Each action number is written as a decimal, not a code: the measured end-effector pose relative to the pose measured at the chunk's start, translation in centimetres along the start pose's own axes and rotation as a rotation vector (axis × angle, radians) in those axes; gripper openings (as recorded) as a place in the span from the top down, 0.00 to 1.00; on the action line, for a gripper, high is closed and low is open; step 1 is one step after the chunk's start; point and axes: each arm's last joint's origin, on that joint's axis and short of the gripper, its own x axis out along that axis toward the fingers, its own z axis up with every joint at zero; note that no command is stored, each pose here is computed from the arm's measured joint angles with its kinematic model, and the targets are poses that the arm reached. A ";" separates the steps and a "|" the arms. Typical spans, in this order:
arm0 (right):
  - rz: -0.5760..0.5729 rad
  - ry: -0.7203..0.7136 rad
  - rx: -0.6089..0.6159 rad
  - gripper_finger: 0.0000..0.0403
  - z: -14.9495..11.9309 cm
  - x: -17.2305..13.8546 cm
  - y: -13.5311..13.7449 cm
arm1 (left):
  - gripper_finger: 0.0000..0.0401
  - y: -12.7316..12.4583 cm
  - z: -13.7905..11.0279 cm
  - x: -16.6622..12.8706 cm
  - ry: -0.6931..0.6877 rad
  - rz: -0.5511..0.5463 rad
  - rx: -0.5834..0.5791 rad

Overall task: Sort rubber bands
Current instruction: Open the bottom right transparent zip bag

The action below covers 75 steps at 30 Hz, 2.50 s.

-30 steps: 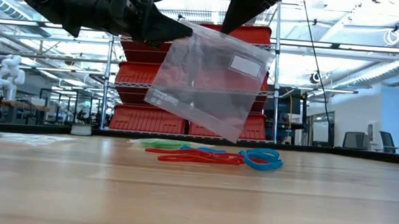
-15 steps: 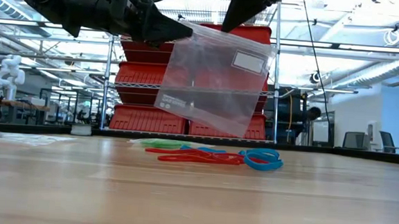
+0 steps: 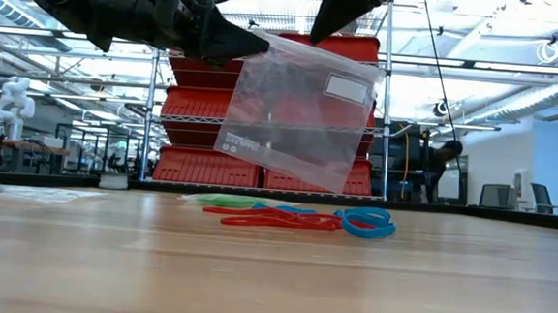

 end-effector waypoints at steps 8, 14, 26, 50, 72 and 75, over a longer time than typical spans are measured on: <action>-0.006 0.003 0.008 1.00 0.0 0.1 -0.2 | 1.00 0.0 0.0 0.0 0.000 0.000 0.000; -0.022 0.016 0.034 1.00 0.1 0.7 -1.1 | 1.00 0.0 0.0 0.0 0.000 0.000 0.000; 0.002 0.034 0.035 1.00 0.0 1.3 -0.8 | 1.00 0.0 0.0 0.0 0.002 0.000 -0.001; 0.022 0.044 0.060 1.00 0.0 1.9 -0.9 | 1.00 0.0 0.0 0.0 0.001 0.001 -0.004; -0.005 -0.002 0.028 1.00 0.0 -0.4 -0.3 | 1.00 0.0 -0.2 0.0 0.019 0.000 -0.003; -0.013 0.005 0.031 1.00 0.0 0.0 -0.5 | 1.00 0.0 -0.2 0.0 0.019 0.000 -0.004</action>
